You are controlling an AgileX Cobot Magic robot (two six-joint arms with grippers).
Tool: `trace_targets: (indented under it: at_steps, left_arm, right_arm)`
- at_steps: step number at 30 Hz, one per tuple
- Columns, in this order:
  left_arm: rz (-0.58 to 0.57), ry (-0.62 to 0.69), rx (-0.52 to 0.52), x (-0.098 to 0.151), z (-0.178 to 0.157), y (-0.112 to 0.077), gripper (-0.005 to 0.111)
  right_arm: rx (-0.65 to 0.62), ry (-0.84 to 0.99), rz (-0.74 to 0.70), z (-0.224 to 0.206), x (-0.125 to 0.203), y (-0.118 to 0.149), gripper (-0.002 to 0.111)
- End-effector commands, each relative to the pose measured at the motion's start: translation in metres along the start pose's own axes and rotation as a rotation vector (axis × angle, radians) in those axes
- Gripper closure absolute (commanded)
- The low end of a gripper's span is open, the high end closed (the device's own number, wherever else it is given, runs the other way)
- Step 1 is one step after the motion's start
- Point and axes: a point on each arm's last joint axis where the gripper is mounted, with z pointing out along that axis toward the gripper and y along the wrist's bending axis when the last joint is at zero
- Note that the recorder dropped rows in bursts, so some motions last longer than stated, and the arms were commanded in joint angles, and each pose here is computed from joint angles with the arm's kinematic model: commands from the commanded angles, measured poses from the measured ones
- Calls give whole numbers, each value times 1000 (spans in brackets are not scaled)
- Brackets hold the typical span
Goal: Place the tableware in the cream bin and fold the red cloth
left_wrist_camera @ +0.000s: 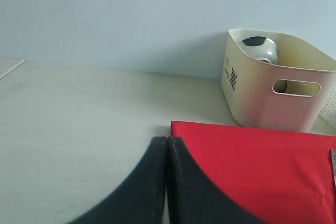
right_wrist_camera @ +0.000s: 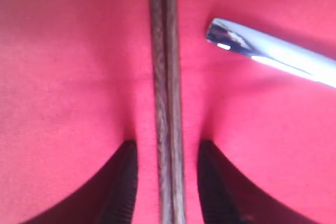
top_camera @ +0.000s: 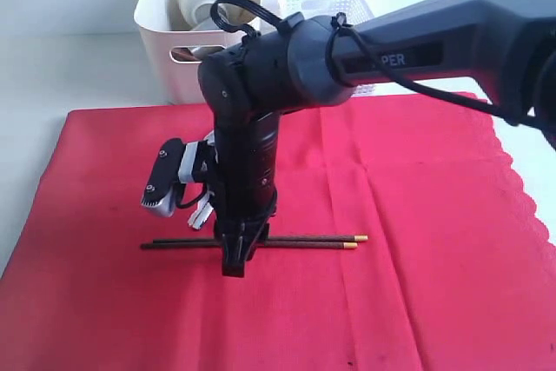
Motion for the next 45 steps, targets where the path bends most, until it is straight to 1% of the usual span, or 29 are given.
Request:
trace_targets:
  at_steps: [1, 2, 4, 7, 11, 16, 23, 27, 30, 32, 34, 39, 41, 45]
  left_arm:
    - [-5, -10, 1, -1, -1, 0, 104]
    - [-5, -10, 1, -1, -1, 0, 104]
    - [-5, -10, 1, -1, -1, 0, 104]
    - [-5, -10, 1, -1, -1, 0, 104]
    - [-5, -10, 1, -1, -1, 0, 104]
    - [-5, -10, 1, -1, -1, 0, 104]
    - [-5, -10, 1, -1, -1, 0, 104]
    - [-5, -10, 1, -1, -1, 0, 104]
    - [-5, -10, 1, -1, -1, 0, 104]
    - [-5, -10, 1, -1, -1, 0, 104]
    - [-5, -10, 1, -1, -1, 0, 104]
    - [-5, -10, 1, -1, -1, 0, 104]
    - [-5, -10, 1, -1, -1, 0, 104]
    - [-5, -10, 1, -1, -1, 0, 104]
  right_arm:
    - [-30, 47, -5, 14, 5, 0, 95]
    - [-28, 49, -6, 14, 5, 0, 101]
    - [-28, 49, -8, 14, 5, 0, 108]
    - [-28, 49, -8, 14, 5, 0, 108]
    - [-20, 36, -11, 2, 5, 1, 108]
    - [26, -27, -18, -30, 3, 3, 108]
    - [129, -164, -29, -81, 1, 8, 108]
    - [100, -206, 12, -87, -1, 12, 108]
    - [88, -207, 76, -76, -3, 9, 108]
    - [88, -205, 145, -65, -5, 5, 103]
    - [81, -198, 198, -53, -7, 2, 95]
    - [52, -145, 190, -28, -7, 0, 69]
    - [39, -125, 167, -23, -6, 0, 64]
    - [23, -101, 170, -12, -6, -1, 64]
